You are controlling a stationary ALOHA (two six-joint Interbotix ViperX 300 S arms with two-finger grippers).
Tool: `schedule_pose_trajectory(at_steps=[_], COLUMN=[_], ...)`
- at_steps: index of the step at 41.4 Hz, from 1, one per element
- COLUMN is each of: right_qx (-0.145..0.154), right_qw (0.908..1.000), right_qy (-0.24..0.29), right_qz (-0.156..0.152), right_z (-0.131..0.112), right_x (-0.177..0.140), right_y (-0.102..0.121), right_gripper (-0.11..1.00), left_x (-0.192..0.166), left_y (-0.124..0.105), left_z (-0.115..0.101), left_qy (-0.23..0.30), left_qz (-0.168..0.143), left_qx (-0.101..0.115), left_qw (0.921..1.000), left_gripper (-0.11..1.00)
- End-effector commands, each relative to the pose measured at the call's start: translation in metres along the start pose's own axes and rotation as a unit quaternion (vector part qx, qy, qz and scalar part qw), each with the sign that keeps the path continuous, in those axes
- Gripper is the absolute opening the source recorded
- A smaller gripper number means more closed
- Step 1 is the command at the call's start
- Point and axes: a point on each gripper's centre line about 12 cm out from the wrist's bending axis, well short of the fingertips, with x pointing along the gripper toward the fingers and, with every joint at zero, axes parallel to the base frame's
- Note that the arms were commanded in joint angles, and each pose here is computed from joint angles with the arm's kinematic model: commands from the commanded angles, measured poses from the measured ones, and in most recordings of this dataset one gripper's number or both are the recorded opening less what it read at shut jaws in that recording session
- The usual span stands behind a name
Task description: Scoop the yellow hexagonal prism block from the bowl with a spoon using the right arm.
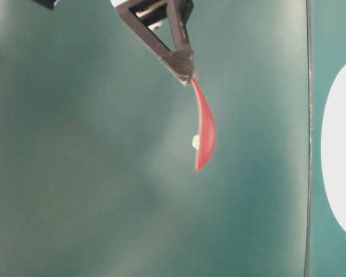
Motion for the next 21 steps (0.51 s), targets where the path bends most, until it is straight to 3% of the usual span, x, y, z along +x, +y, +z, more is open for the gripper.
schedule_pose_trajectory(at_steps=[1,21], right_qx=[-0.002,-0.002], right_qw=[0.9998,0.9997], right_qy=[-0.021,-0.023], right_qz=[0.005,0.004], right_z=[0.0109,0.0122], right_x=[-0.0047,-0.0035], right_y=[0.0027,0.0024], right_gripper=[0.25,0.25], left_x=[0.0008,0.0008], left_y=[0.0004,0.0001], left_z=[0.0123,0.0123], left_qy=[-0.016,-0.016], left_qz=[0.001,0.0], left_qx=[0.001,0.002], left_qw=[0.9999,0.9999], left_gripper=[0.11,0.11])
